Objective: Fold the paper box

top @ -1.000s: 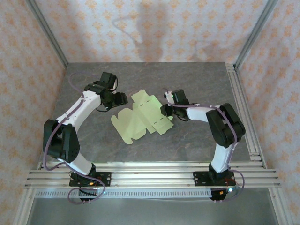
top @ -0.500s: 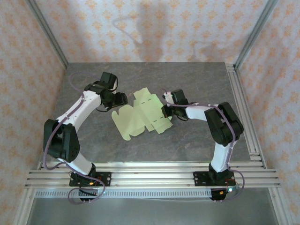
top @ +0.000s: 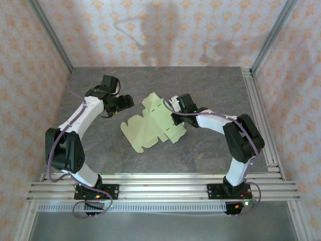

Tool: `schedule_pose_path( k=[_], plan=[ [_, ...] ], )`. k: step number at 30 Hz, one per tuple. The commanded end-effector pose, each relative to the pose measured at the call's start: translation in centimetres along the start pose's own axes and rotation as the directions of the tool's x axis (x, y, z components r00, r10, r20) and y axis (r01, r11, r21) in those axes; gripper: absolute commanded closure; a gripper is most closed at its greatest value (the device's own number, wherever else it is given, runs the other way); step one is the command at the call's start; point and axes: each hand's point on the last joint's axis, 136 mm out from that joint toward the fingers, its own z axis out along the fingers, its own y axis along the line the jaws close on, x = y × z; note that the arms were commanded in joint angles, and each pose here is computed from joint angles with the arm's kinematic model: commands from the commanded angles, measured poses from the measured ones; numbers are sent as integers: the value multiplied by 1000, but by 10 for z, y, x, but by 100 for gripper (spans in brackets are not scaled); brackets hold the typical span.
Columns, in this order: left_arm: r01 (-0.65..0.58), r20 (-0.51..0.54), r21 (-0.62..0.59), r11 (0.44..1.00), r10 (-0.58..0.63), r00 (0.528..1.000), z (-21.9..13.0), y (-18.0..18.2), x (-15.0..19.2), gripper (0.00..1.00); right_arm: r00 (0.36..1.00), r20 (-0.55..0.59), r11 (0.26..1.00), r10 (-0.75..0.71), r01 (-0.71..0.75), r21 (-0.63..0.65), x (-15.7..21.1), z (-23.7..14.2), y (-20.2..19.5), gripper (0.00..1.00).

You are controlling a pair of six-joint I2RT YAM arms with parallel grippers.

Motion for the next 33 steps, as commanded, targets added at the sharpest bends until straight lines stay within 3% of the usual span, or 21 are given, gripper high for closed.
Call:
schedule_pose_path(
  k=[1,7,15,22,29,33],
  plan=[
    [39,35,15,999,-39,999,0,8,-13,13,987,-43,974,-153,158,160,-9,-21,-16,100],
    [75,74,22,997,-77,994,3,11,-37,11,947,-63,886,-314,317,338,-25,-37,-27,100],
    [59,70,29,998,-61,996,9,5,-47,11,859,-131,656,-495,469,592,-39,-46,-33,100],
    [64,69,28,998,-66,995,16,5,-55,11,767,-180,518,-615,566,642,-43,-37,-18,100],
    [63,66,40,997,-66,996,24,1,-64,11,721,-197,418,-664,576,702,-46,-32,-6,100],
    [55,74,53,997,-59,996,29,-3,-72,10,670,-211,324,-712,580,748,-50,-29,0,100]
  ],
)
